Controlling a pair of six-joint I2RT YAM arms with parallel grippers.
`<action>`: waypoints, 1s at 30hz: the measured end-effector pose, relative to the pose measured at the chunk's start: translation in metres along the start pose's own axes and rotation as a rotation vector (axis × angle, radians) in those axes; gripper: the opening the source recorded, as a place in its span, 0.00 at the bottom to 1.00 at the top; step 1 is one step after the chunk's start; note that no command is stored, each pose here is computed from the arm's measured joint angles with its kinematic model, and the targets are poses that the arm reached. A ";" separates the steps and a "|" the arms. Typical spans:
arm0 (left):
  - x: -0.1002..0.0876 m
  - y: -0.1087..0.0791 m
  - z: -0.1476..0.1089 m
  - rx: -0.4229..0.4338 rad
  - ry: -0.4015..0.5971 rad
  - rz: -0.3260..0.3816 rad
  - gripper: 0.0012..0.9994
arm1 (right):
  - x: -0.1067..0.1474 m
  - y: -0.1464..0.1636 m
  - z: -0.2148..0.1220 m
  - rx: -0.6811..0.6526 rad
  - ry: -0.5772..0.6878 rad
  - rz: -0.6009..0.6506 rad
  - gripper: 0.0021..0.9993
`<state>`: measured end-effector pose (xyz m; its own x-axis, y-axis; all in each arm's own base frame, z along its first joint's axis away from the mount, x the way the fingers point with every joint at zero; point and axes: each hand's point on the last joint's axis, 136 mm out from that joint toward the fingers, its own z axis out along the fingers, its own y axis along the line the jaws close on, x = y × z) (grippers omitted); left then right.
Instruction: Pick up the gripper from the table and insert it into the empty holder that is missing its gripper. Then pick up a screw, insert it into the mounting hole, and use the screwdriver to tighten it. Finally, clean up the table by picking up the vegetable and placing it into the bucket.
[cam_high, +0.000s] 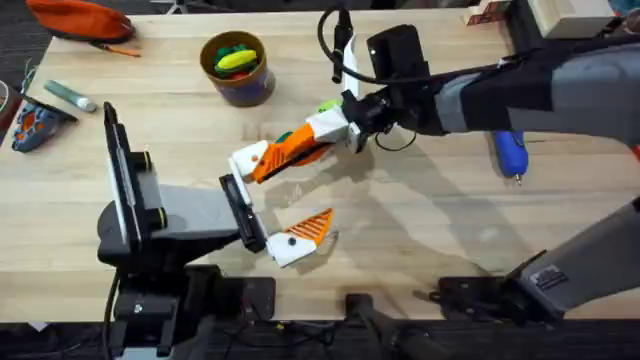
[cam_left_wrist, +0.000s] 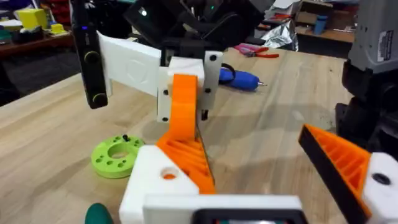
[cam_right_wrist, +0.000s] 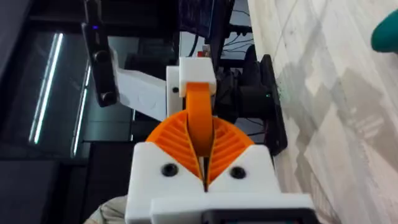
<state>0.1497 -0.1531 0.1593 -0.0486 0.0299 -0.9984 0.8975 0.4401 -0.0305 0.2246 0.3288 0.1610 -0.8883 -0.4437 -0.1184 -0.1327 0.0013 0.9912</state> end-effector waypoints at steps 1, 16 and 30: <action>0.000 0.000 0.000 0.000 0.000 0.000 0.99 | 0.000 0.000 0.000 0.002 -0.001 0.002 0.00; 0.000 0.000 0.000 0.000 0.000 -0.001 0.99 | -0.003 -0.001 0.004 0.018 -0.008 -0.004 0.00; 0.000 0.001 0.000 -0.005 0.000 -0.001 0.99 | -0.006 -0.002 0.006 0.033 -0.019 -0.003 0.00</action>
<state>0.1504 -0.1527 0.1592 -0.0500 0.0294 -0.9983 0.8952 0.4445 -0.0317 0.2275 0.3364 0.1592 -0.8961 -0.4266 -0.1227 -0.1495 0.0298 0.9883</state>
